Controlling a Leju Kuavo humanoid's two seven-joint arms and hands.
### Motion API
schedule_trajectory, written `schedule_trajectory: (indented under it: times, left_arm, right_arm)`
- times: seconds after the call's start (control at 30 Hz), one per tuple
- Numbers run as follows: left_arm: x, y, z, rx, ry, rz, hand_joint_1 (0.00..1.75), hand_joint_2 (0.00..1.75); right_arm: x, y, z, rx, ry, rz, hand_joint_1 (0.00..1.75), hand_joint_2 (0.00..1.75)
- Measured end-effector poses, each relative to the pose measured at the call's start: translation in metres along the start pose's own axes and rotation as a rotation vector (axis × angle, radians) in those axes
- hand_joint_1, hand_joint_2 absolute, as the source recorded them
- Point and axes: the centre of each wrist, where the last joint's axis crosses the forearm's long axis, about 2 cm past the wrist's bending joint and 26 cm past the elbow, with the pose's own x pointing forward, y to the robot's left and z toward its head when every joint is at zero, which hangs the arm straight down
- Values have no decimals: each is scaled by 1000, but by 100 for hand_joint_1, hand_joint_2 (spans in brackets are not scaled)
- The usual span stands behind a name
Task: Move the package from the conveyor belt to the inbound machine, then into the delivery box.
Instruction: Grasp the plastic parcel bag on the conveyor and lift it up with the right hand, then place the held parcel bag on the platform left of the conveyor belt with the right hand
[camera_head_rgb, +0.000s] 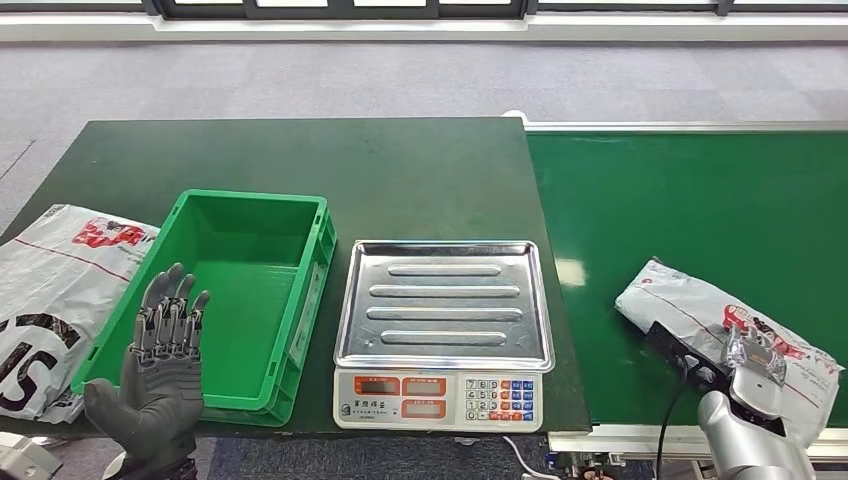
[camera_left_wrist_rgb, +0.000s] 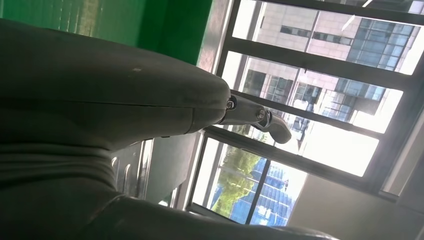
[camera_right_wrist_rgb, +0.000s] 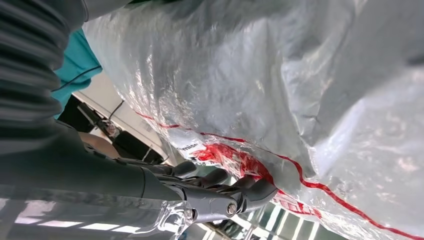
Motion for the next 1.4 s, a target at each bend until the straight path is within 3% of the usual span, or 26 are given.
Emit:
schedule_trajectory:
  times: [0.03, 0.07, 0.17, 0.2, 0.43, 0.7, 0.9, 1.07, 1.2, 1.4]
  left_arm:
    - [0, 0, 0, 0, 0, 0, 0, 0]
    - [0, 0, 0, 0, 1, 0, 0, 0]
    - [-1, 0, 0, 0, 5, 2, 0, 0]
    - [-2, 0, 0, 0, 6, 2, 0, 0]
    - [-2, 0, 1, 2, 9, 4, 0, 0]
    - [0, -1, 2, 7, 5, 6, 0, 0]
    - [8, -1, 10, 33, -9, -12, 0, 0]
    - [13, -2, 15, 49, -19, -25, 0, 0]
    - [14, -2, 15, 50, -22, -24, 0, 0]
    - [12, -2, 11, 50, -29, -21, 0, 0]
  right_arm:
    - [0, -1, -1, 12, 1, 0, 0, 175]
    - [-1, -1, -2, 27, 4, 2, 17, 175]
    - [-1, -2, -4, 77, 2, 10, 148, 175]
    - [-2, -2, -5, 91, -3, 13, 175, 175]
    - [-1, 4, -5, 147, -60, 41, 175, 175]
    - [10, 4, -3, 48, -90, 50, 175, 175]
    - [35, -2, 7, -277, -181, -13, 175, 175]
    - [56, -30, 28, -569, -287, -150, 175, 175]
    - [58, -51, 50, -733, -341, -202, 175, 175]
    - [54, -62, 78, -892, -403, -223, 175, 175]
